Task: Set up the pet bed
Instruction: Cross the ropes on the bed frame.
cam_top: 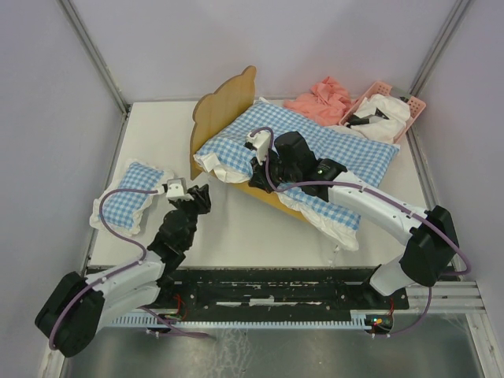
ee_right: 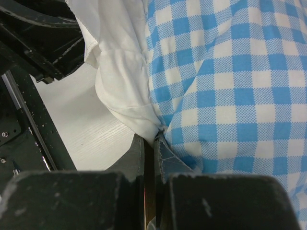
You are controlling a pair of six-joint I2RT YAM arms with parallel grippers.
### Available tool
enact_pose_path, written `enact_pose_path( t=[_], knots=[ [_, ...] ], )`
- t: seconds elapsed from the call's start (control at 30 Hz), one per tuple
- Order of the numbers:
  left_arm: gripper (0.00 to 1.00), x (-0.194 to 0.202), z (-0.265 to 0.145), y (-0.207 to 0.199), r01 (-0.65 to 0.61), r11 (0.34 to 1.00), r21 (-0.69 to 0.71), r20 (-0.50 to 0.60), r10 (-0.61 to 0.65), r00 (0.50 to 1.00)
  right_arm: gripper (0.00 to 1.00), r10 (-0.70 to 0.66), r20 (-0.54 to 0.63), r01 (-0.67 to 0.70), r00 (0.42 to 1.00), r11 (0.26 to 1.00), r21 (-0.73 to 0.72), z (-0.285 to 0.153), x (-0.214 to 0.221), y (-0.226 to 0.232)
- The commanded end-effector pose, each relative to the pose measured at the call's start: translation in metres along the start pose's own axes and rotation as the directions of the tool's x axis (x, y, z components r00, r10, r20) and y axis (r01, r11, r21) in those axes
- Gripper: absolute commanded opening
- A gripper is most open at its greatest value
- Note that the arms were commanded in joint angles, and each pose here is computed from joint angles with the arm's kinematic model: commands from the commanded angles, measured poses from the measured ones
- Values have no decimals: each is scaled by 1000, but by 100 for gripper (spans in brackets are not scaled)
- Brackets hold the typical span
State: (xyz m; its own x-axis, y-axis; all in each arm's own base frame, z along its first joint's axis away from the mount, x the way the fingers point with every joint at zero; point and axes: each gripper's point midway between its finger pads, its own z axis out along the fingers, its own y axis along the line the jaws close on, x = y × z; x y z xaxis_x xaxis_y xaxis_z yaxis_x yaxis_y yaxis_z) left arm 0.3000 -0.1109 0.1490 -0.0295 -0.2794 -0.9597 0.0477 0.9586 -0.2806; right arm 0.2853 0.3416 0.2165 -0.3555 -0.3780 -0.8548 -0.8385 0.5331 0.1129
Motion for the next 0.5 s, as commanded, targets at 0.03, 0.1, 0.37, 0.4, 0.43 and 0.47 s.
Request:
enact_pose_path(
  t=[0.03, 0.1, 0.37, 0.4, 0.43, 0.47],
  knots=[
    [46, -6, -12, -22, 160, 984, 76, -79, -154, 985, 2, -78, 319, 64, 944, 996, 54, -31, -98, -6],
    [49, -5, -17, -36, 181, 975, 129, -137, -163, 977, 2, -77, 321, 63, 944, 997, 53, -31, -99, -6],
    [57, -10, -24, -72, 252, 917, 310, -162, -210, 964, 2, -80, 326, 63, 942, 996, 61, -31, -100, -7],
    [58, -13, -20, -70, 236, 924, 301, -140, -201, 969, 2, -80, 326, 63, 942, 996, 61, -32, -100, -7],
    [59, -13, -15, -66, 205, 936, 286, -118, -178, 977, 2, -80, 328, 63, 941, 996, 62, -32, -101, -7],
    [61, -10, -9, -62, 182, 949, 258, -105, -160, 981, 2, -81, 330, 64, 941, 996, 62, -33, -101, -7]
  ],
)
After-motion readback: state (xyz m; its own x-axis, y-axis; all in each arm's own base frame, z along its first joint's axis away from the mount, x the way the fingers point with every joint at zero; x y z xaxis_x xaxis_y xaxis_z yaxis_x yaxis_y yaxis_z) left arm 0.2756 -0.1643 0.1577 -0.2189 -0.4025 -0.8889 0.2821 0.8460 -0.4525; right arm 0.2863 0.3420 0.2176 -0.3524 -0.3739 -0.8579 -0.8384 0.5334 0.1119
